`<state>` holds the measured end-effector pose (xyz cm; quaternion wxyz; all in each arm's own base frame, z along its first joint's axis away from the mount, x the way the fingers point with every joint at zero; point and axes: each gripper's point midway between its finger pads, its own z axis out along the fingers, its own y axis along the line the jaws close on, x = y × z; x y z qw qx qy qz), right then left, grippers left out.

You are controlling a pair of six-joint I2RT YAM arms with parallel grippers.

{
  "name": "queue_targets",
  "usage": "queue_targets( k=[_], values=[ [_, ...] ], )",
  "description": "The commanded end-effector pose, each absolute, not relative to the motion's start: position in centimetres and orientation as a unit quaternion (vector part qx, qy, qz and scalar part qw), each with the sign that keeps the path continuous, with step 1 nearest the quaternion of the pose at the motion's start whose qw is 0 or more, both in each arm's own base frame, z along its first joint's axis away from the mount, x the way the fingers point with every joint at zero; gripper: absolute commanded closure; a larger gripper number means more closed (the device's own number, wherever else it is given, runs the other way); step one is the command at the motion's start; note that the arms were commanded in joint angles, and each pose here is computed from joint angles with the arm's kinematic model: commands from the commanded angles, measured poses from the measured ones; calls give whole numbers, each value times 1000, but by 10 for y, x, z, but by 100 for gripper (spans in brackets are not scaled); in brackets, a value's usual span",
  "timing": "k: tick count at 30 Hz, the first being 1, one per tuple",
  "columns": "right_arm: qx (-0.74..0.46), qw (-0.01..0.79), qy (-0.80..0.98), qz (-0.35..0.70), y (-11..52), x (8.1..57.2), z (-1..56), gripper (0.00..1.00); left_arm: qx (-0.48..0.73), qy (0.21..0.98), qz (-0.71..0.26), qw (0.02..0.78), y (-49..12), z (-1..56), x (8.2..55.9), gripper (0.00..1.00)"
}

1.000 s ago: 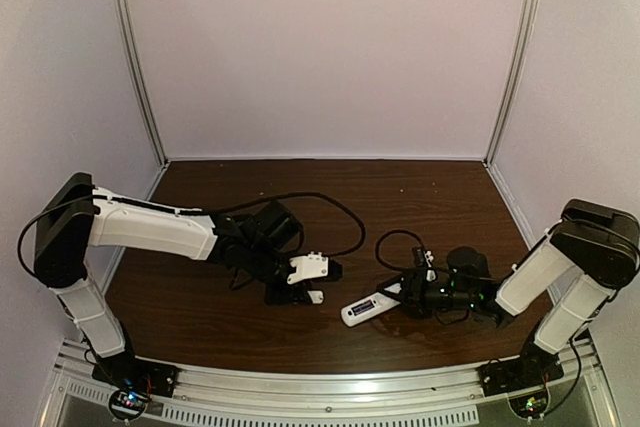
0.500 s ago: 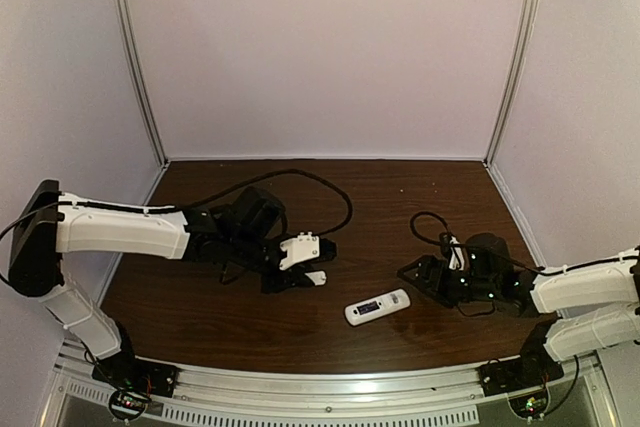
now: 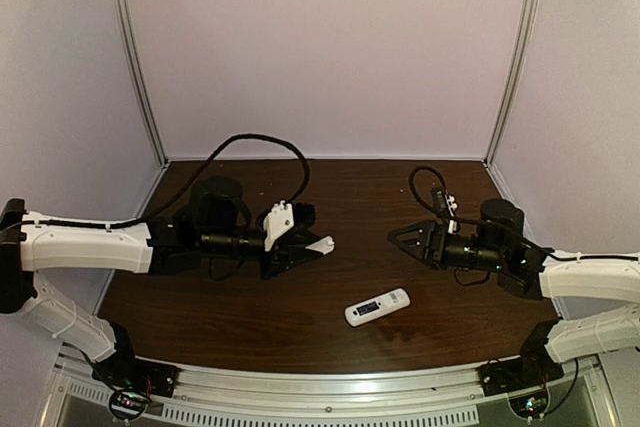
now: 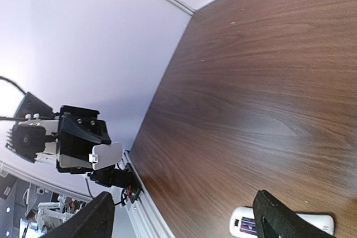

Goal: Load the batteries into the remote control
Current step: Place the remote control without the battery cover at the center of the board, then pass from the left arm to the right

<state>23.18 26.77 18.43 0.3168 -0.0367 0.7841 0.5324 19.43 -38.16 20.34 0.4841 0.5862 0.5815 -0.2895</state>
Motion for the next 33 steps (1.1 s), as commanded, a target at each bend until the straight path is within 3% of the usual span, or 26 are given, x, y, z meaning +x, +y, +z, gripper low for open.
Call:
queue_targets(
  k=[1, 10, 14, 21, 33],
  values=[
    [-98, 325, 731, 592, 291, 219, 223, 16, 520, 537, -347, 567, -391, 267, 199, 71],
    [-154, 368, 715, 574, 320, 215, 273, 30, 492, 595, -298, 561, -399, 252, 226, 71],
    [-152, 363, 732, 556, 332, 222, 268, 40, 483, 600, -309, 558, -404, 252, 227, 71],
    [-143, 349, 749, 545, 348, 225, 254, 45, 479, 600, -319, 556, -411, 253, 225, 71],
    [-143, 344, 745, 553, 363, 224, 251, 65, 477, 600, -333, 549, -421, 251, 222, 71]
  ],
)
